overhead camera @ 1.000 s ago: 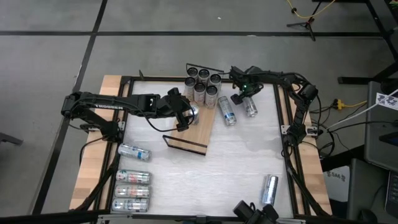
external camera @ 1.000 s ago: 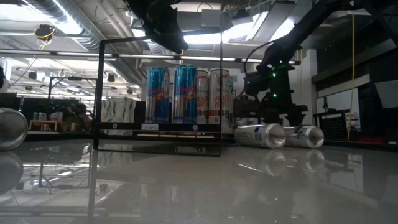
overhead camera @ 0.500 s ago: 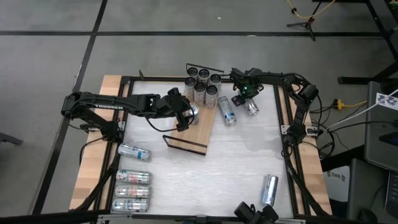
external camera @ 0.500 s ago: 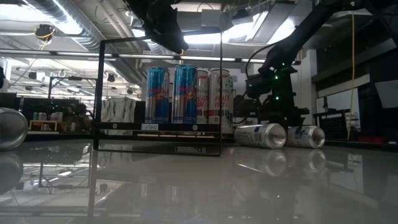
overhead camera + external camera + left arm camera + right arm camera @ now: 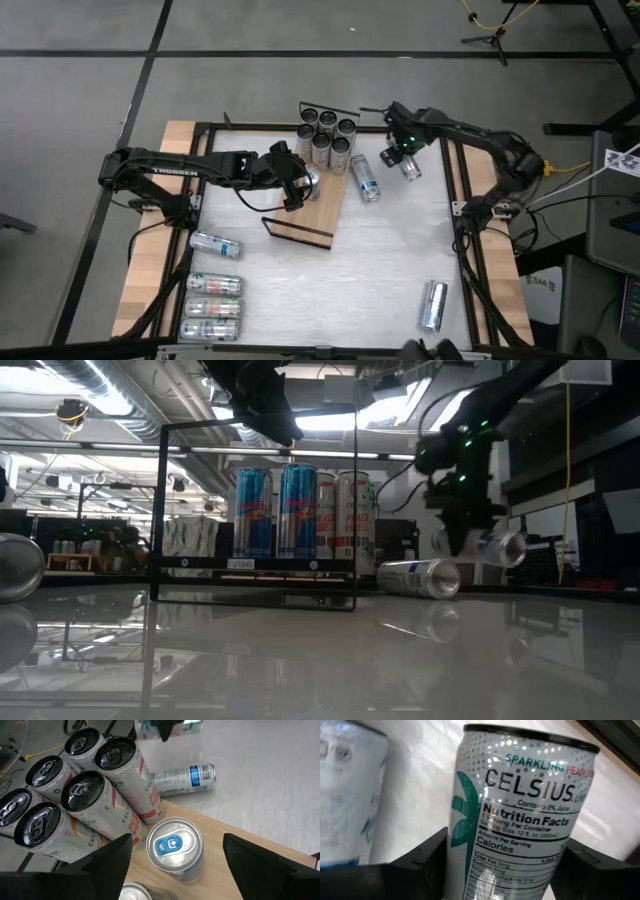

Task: Place canned beverage on shelf
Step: Put the top right pink soda can on the shelf aligned with the other pink soda can

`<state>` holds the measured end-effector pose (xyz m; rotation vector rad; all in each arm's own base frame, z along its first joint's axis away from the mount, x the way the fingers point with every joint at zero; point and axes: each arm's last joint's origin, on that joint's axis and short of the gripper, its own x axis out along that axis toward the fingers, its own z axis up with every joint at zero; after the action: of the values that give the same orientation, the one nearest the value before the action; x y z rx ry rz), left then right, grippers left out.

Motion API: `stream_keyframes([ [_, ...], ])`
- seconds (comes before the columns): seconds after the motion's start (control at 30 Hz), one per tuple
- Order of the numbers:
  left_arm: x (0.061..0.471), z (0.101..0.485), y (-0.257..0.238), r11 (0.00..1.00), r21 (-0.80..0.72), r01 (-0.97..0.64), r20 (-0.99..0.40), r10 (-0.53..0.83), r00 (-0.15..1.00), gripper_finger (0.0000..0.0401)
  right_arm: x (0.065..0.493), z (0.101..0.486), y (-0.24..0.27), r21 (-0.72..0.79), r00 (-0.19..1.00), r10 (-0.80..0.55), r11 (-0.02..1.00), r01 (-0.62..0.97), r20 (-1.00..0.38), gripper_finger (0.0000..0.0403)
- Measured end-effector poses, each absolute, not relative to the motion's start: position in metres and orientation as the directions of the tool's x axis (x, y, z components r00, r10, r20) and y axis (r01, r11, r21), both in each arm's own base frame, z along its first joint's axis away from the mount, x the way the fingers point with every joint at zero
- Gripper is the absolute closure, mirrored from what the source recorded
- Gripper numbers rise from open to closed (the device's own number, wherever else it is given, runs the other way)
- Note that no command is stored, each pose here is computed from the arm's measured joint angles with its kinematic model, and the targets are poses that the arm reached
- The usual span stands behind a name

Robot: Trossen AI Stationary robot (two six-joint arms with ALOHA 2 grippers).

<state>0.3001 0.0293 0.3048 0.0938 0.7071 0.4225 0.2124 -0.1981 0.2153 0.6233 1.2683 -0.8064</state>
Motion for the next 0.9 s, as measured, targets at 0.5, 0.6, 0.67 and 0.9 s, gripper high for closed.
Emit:
stream_keyframes([
  [0.5,0.302,0.307,0.029,0.912,0.219,-0.347,-0.592,0.407,0.696,0.0097,0.196,0.284,-0.077,0.299,0.791,-0.272,0.820,0.489,-0.548,0.0151],
  [0.6,0.303,0.308,0.029,0.921,0.200,-0.334,-0.584,0.386,0.714,0.0097,0.202,0.286,-0.050,0.300,0.894,-0.186,0.897,0.324,-0.408,0.0151],
  [0.67,0.305,0.309,0.028,0.928,0.183,-0.324,-0.571,0.368,0.734,0.0097,0.207,0.285,-0.032,0.274,0.940,-0.112,0.939,0.207,-0.323,0.0151],
  [0.9,0.312,0.318,0.016,0.970,0.098,-0.222,-0.500,0.241,0.832,0.0097,0.212,0.263,0.011,0.126,0.978,0.090,0.990,-0.067,-0.190,0.0150],
])
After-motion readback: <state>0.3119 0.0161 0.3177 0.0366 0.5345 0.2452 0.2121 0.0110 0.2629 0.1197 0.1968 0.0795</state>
